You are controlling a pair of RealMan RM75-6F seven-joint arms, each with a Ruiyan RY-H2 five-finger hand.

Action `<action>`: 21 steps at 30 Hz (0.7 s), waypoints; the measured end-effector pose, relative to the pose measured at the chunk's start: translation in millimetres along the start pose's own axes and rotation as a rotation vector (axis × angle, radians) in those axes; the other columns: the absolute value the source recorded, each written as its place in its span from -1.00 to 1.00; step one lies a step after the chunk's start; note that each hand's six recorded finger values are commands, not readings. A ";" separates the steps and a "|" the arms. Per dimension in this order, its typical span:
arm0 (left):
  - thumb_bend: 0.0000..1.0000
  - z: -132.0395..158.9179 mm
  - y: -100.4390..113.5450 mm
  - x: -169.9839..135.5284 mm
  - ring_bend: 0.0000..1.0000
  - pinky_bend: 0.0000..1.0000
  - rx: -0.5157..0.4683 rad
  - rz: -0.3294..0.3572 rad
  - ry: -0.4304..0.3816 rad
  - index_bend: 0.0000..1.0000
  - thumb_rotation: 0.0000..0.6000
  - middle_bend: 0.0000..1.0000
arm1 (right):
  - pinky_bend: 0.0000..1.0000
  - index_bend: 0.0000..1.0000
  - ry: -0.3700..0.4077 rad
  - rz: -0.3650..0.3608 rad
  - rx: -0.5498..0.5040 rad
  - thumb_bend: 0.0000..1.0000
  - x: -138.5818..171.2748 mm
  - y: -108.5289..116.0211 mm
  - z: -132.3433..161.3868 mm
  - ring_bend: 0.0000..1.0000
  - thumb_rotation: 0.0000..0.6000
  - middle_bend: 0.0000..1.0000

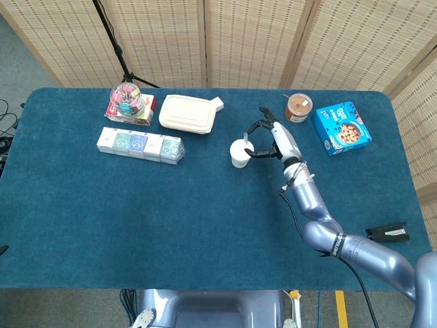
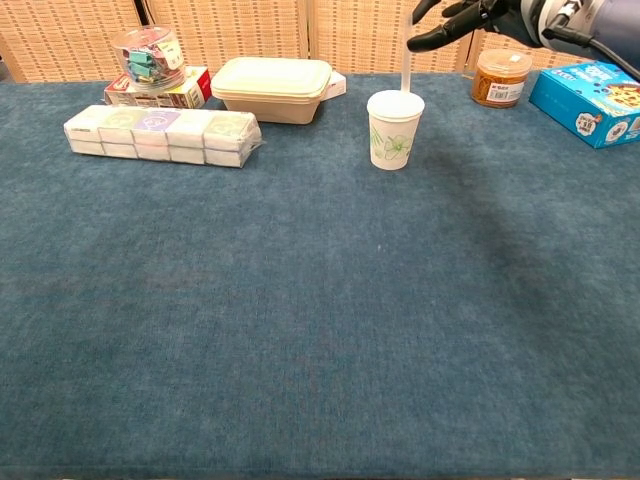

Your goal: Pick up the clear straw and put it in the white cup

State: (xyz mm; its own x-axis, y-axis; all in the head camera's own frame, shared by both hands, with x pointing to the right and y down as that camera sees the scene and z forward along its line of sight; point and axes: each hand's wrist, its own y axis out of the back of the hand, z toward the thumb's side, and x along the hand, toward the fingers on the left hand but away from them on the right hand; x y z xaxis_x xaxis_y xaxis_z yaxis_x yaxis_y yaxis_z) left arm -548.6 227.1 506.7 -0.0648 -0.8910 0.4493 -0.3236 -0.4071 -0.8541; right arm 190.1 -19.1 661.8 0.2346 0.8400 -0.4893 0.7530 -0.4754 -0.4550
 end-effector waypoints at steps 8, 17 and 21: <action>-0.93 -0.5 0.9 -0.8 -1.00 -1.00 -0.003 0.002 -0.003 -1.00 1.00 -1.00 | -1.00 -0.24 0.017 -0.004 0.000 -0.47 4.8 3.2 5.4 -1.00 1.00 -0.96; -0.93 2.0 -0.3 -3.1 -1.00 -1.00 0.005 0.003 -0.016 -1.00 1.00 -1.00 | -1.00 -0.38 0.089 -0.033 0.082 -0.47 30.7 33.7 21.1 -1.00 1.00 -0.99; -0.94 3.3 -0.7 -4.7 -1.00 -1.00 0.006 0.004 -0.025 -1.00 1.00 -1.00 | -1.00 -0.42 0.117 -0.063 0.188 -0.47 50.2 54.3 17.4 -1.00 1.00 -0.99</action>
State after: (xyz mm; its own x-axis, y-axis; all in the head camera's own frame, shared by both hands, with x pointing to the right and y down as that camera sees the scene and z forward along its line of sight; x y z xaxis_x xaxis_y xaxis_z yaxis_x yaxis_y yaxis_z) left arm -544.9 230.9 504.3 -0.0422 -0.8973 0.4394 -0.3178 -0.4049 -0.8574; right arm 232.1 -7.4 599.6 0.2688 0.8887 -0.3714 0.6430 -0.4527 -0.6178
